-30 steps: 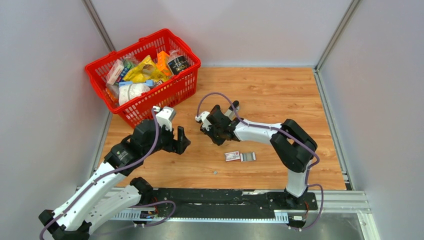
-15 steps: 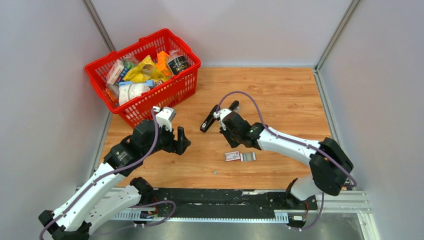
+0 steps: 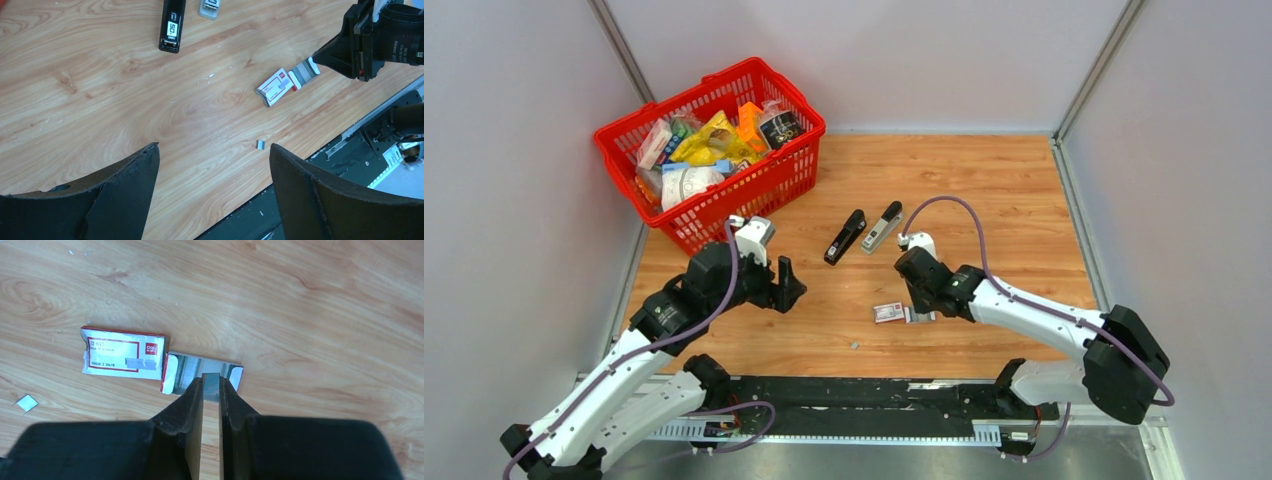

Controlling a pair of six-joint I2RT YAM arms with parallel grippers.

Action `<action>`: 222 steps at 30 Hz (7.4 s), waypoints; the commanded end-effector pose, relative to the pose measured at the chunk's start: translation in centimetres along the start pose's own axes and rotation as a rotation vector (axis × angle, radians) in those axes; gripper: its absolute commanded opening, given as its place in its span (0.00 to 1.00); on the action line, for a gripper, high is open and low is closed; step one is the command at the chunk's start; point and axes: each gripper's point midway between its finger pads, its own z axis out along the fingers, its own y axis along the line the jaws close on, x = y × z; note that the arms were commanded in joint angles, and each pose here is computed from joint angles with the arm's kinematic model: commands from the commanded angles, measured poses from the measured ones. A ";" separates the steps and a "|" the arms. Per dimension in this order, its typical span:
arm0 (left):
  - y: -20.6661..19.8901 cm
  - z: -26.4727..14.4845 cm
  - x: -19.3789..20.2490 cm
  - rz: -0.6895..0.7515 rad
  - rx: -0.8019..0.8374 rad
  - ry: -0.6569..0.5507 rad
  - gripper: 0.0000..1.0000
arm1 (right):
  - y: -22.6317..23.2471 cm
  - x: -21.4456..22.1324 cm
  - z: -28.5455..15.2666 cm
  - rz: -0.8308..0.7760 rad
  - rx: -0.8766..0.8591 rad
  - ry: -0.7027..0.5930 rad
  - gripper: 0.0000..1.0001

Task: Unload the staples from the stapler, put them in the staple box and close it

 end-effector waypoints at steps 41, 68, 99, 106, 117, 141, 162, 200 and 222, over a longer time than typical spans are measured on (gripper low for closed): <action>-0.3 -0.2 -0.2 0.000 0.023 -0.020 0.88 | 0.1 1.8 3.4 0.211 0.089 0.014 0.20; -0.4 -0.4 -0.2 0.000 0.029 -0.023 0.88 | 4.6 -2.6 -1.0 0.120 -0.106 -0.100 0.38; 1.4 -3.8 -1.5 0.036 -0.075 -0.095 0.88 | 18.8 3.8 0.3 -0.348 -0.364 0.004 0.54; 1.5 -3.6 -1.4 0.039 -0.080 -0.097 0.88 | 18.5 4.4 0.8 -0.360 -0.341 0.016 0.52; 1.6 -3.5 -1.2 0.036 -0.078 -0.096 0.89 | 17.8 5.3 0.8 -0.364 -0.317 0.024 0.44; 1.4 -3.2 -1.0 0.029 -0.068 -0.090 0.89 | 15.8 4.5 0.1 -0.337 -0.237 -0.016 0.15; 1.3 -3.1 -0.9 0.029 -0.060 -0.087 0.89 | 5.1 3.4 -2.5 -0.066 0.029 -0.030 0.17; 1.3 -3.1 -0.7 0.035 -0.054 -0.085 0.89 | 0.9 1.9 1.9 0.140 0.152 0.011 0.24; 1.1 -2.9 -0.4 0.030 -0.045 -0.073 0.89 | -3.8 1.4 1.0 0.295 0.257 -0.029 0.35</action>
